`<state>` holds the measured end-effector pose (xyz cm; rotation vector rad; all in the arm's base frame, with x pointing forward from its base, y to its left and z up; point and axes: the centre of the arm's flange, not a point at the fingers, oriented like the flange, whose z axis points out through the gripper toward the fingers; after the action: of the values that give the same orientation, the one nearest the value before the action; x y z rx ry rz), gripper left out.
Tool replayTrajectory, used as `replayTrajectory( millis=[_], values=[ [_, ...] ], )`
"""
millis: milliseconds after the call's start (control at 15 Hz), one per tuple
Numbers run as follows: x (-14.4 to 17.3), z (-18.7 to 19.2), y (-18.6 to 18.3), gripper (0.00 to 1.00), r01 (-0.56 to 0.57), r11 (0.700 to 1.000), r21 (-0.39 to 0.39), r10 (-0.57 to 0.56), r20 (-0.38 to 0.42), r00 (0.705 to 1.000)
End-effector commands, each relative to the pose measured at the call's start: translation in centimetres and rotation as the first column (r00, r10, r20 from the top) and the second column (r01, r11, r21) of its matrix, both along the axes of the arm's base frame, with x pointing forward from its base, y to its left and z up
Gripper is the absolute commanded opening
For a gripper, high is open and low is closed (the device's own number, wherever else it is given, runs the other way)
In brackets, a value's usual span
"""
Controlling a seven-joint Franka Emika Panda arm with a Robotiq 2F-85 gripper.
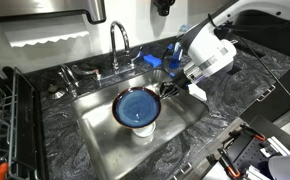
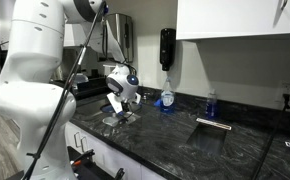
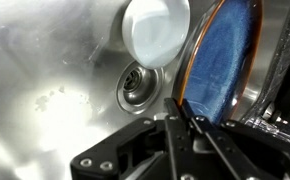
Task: Pick up the plate from the counter and put it in the sink
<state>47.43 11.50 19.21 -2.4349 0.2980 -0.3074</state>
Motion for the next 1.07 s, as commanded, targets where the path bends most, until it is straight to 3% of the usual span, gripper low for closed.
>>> replayTrajectory(
  millis=[0, 467, 1000],
  values=[
    [2.9, 0.4, 3.1, 0.02, 0.021, 1.0, -0.019, -0.021, 0.016, 1.0],
    [8.0, -1.5, 5.7, 0.02, -0.133, 0.991, -0.02, 0.134, 0.02, 0.991],
    [10.8, -2.3, 9.7, 0.02, -0.341, 0.939, -0.032, 0.342, 0.054, 0.938]
  ],
)
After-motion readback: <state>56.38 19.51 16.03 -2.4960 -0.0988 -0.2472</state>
